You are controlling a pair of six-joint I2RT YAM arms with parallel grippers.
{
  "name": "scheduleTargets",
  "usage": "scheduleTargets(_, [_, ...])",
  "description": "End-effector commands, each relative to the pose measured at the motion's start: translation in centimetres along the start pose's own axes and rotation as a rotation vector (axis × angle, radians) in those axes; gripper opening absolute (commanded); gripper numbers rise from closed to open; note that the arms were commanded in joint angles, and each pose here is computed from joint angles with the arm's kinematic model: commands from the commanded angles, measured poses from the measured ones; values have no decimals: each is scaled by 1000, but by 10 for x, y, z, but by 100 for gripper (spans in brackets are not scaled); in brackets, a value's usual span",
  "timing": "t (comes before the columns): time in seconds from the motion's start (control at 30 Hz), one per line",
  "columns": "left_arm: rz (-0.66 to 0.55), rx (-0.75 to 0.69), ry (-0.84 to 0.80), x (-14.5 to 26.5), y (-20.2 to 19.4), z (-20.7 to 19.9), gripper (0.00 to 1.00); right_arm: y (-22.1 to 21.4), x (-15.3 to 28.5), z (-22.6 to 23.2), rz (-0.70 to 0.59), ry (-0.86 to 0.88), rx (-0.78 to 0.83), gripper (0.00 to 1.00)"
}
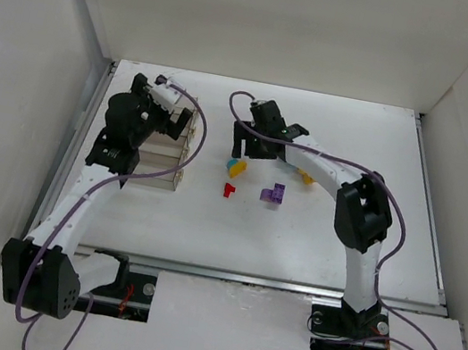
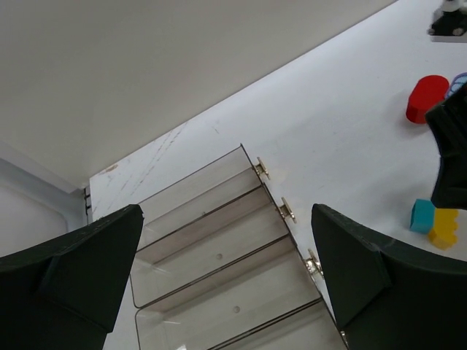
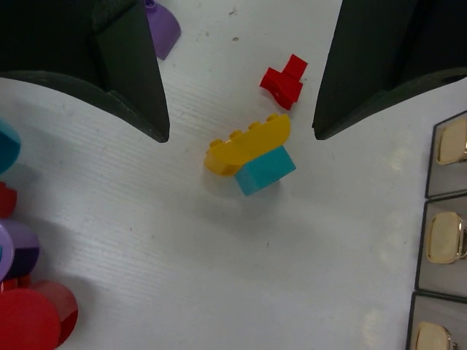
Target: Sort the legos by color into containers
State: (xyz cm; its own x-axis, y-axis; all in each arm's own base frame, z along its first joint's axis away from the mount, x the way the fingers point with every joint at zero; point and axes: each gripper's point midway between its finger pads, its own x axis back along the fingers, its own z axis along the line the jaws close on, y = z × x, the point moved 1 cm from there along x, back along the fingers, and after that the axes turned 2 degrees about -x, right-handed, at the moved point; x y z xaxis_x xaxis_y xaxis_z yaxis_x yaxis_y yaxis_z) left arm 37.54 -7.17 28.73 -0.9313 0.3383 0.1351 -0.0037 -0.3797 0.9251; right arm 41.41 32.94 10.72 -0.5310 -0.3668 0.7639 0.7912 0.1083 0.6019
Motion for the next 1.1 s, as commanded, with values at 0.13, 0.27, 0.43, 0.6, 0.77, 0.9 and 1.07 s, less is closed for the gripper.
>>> scheduleTargets(0.13, [-48,-65,124,-10,21,-15,100,19,31,13,-136,-21,-187,77])
scheduleTargets(0.27, [-40,-85,174,-5,23,-39,100,-1,26,22,-101,-91,-174,77])
scheduleTargets(0.43, [-37,73,149,0,19,-39,100,-24,11,26,-54,-71,-188,77])
scheduleTargets(0.6, [-47,126,163,7,27,-32,100,-28,-2,25,-60,-78,-211,77])
scheduleTargets(0.77, [-46,127,173,10,27,-30,100,-24,-14,28,-43,-89,-208,75])
scheduleTargets(0.9, [-49,129,193,10,28,-27,100,-35,-25,21,-9,-126,-200,74])
scheduleTargets(1.07, [-59,139,195,10,30,-26,100,-39,-31,22,-3,-115,-190,73])
